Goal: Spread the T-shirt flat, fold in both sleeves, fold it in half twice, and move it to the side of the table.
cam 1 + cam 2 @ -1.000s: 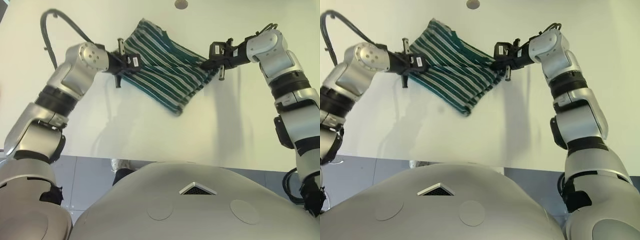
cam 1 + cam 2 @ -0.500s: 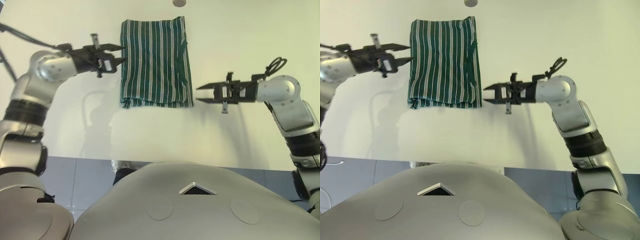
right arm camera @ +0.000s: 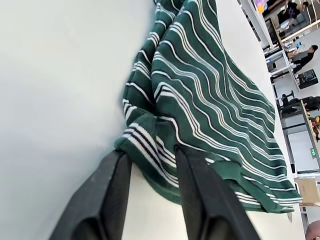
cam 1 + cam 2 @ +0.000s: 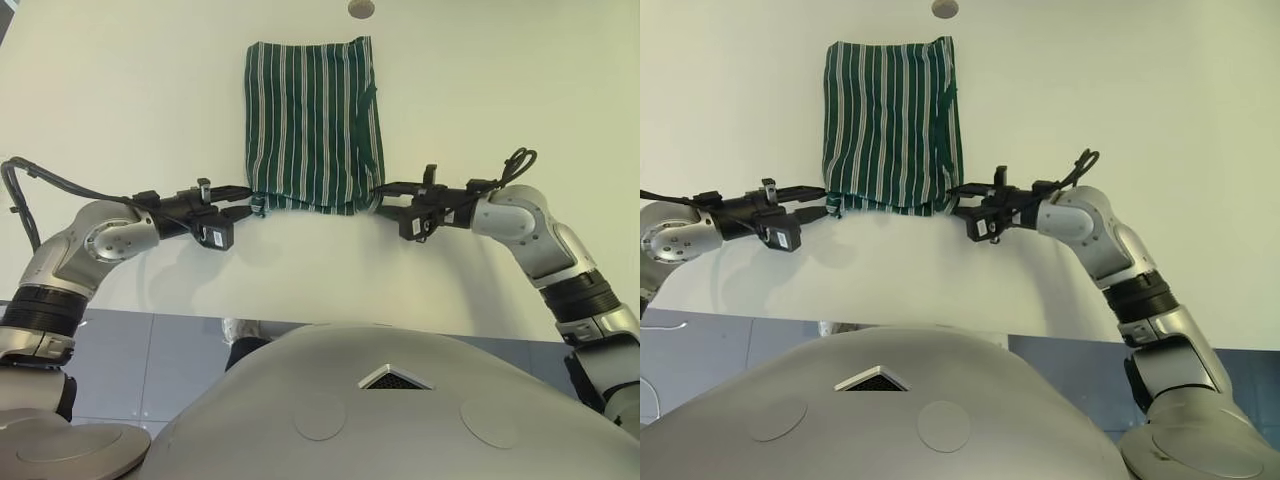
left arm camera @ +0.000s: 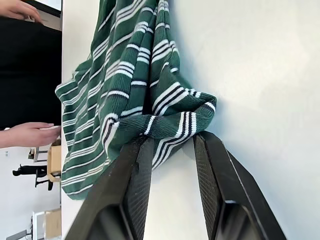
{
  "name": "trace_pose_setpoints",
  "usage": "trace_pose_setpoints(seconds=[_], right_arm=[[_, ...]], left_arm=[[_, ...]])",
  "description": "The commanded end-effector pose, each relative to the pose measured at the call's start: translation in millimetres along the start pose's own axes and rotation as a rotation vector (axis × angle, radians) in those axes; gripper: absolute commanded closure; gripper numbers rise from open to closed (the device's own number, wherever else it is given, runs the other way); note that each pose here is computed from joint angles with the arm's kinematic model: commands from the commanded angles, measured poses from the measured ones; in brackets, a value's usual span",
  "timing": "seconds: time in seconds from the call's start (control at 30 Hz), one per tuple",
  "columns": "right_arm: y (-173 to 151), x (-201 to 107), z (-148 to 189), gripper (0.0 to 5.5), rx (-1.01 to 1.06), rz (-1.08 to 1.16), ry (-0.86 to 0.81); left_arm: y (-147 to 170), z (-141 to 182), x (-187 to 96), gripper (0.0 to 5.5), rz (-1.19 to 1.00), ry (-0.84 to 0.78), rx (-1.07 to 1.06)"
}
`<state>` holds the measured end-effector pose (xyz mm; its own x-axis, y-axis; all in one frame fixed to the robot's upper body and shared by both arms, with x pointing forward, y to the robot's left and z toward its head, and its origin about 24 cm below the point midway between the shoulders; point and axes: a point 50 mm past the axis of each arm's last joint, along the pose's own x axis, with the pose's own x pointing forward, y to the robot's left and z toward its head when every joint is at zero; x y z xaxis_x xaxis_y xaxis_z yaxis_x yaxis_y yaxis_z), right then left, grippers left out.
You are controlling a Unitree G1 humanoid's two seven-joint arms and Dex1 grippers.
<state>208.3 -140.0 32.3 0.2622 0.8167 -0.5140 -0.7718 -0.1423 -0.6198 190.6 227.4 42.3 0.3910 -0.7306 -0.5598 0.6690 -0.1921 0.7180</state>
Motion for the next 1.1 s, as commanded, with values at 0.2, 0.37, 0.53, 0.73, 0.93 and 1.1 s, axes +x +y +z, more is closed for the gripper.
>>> trace_pose_setpoints(seconds=[0.2,0.37,0.53,0.73,0.93,1.1], right_arm=[[9,7,-20,5.47,0.096,0.143,0.103],[15,-28,18,5.5,0.416,0.417,-0.057],[-31,-52,36,5.5,0.679,0.351,-0.229],[-89,-58,-17,5.5,1.01,0.038,-0.216],[-112,-21,-50,5.5,1.096,-0.127,-0.126],[-114,-8,-62,4.65,1.139,-0.223,-0.063]], left_arm=[[0,4,10,5.33,-0.139,-0.042,-0.072],[-2,28,-16,5.44,-0.416,-0.076,-0.479],[53,48,-27,5.44,-0.356,-0.277,-0.923],[128,3,31,5.44,0.101,-0.347,-1.146],[120,-44,56,5.44,0.271,-0.048,-1.231],[113,-50,70,5.22,0.305,0.029,-1.259]])
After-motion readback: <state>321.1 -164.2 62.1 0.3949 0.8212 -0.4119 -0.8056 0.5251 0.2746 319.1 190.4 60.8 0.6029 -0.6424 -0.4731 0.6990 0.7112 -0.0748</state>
